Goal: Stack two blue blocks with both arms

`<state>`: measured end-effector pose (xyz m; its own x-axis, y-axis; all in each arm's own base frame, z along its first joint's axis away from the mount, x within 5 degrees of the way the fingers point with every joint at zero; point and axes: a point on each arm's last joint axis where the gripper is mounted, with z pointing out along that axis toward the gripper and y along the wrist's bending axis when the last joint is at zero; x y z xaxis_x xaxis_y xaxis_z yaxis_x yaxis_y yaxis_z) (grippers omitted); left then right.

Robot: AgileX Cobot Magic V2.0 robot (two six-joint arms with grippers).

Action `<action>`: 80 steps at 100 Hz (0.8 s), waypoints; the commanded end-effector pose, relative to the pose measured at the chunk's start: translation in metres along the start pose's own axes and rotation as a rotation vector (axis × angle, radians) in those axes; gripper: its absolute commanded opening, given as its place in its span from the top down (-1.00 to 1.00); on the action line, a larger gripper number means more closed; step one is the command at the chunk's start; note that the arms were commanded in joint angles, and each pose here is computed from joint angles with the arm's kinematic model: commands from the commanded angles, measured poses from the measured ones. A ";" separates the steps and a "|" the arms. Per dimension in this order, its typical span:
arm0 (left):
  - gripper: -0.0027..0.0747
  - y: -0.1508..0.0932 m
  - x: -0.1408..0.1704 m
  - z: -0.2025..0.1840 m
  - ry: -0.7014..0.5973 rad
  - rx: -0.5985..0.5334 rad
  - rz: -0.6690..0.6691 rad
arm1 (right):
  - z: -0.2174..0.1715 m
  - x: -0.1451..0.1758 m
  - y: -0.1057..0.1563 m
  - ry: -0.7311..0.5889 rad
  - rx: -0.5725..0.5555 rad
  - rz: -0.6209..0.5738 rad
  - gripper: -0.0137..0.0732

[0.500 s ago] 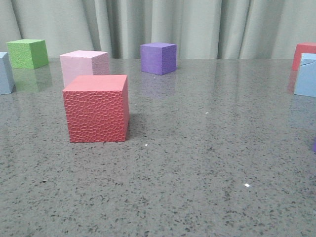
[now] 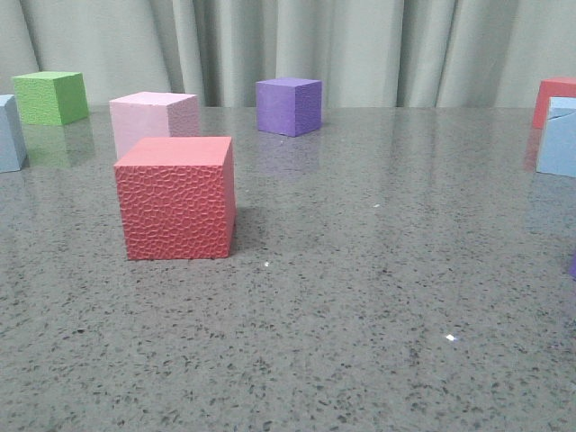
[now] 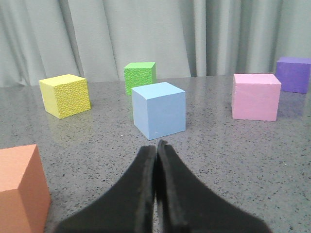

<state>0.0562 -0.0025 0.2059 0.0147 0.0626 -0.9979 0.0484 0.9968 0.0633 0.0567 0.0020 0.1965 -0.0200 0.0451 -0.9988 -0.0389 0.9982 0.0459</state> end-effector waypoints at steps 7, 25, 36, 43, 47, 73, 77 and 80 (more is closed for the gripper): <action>0.98 -0.001 0.004 -0.001 -0.080 0.008 -0.018 | -0.004 -0.015 0.001 -0.131 0.005 -0.174 0.84; 0.98 -0.001 0.004 -0.001 -0.080 0.008 -0.018 | -0.004 -0.015 0.001 -0.131 0.006 -0.188 0.84; 0.98 -0.001 0.004 -0.001 -0.080 0.008 -0.018 | -0.004 -0.015 0.001 -0.131 0.006 -0.188 0.84; 0.98 -0.001 0.004 -0.001 -0.080 0.008 -0.018 | -0.004 -0.016 0.001 -0.143 0.004 -0.188 0.84; 0.98 -0.001 0.004 -0.001 -0.080 0.008 -0.018 | -0.004 -0.017 0.002 -0.158 0.001 -0.188 0.84; 0.98 0.000 -0.011 -0.004 -0.118 0.007 -0.049 | -0.009 -0.040 0.005 -0.318 -0.024 -0.170 0.84; 0.98 0.000 -0.018 -0.005 -0.116 0.006 -0.061 | -0.010 -0.047 0.005 -0.316 -0.019 -0.158 0.84; 0.98 0.001 -0.022 -0.006 -0.105 0.006 -0.066 | -0.011 -0.051 0.005 -0.304 -0.015 -0.143 0.84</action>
<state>0.0560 -0.0027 0.2072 0.0138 0.0331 -0.9994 0.0508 0.9981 0.0337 0.0547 0.0037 0.2174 0.1535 -0.1084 -0.9822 -0.0428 0.9923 -0.1162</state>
